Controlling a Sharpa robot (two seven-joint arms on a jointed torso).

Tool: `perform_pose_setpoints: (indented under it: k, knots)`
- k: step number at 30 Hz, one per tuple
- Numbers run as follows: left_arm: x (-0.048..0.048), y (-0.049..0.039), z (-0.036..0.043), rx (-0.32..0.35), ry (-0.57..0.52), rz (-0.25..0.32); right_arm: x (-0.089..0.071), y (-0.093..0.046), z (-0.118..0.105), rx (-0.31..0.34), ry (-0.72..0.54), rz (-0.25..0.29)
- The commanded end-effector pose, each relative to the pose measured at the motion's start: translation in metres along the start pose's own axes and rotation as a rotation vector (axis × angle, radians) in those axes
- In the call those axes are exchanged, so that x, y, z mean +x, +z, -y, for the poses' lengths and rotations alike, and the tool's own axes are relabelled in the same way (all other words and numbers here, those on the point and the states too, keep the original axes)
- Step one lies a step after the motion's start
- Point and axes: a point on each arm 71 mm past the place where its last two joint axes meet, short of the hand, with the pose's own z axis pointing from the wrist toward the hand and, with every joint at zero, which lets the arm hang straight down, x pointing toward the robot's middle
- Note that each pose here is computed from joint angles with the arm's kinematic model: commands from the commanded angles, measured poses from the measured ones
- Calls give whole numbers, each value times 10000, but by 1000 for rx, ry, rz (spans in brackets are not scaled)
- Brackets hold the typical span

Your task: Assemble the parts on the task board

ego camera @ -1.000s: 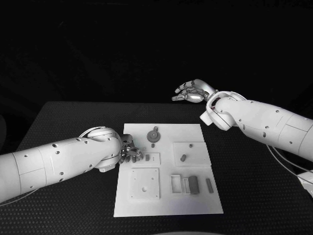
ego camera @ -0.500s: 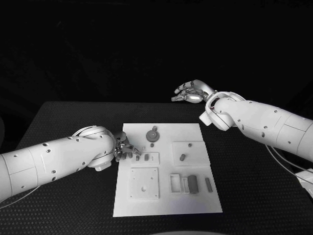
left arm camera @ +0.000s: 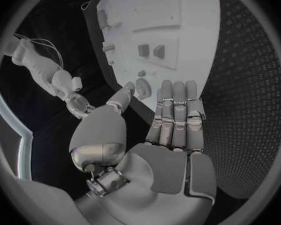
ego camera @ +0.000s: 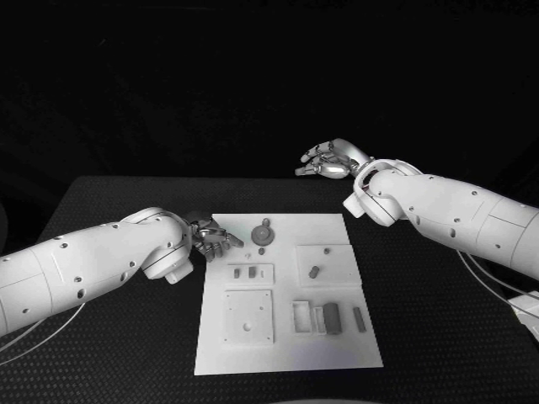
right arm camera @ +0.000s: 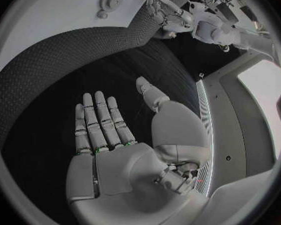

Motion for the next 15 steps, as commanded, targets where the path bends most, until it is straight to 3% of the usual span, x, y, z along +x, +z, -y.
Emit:
perform_pose_setpoints:
  k: [1,3,6,15]
  knots:
    - [-44,-22,266,269,32,144,13,3,-10,-10,2,-4]
    - [-30,-22,350,340,113,192,20,5,-10,-10,3,-6]
    - [36,-7,391,384,223,241,25,6,-10,-11,3,-7]
    - [251,43,498,498,461,282,28,12,-4,-9,3,-10]
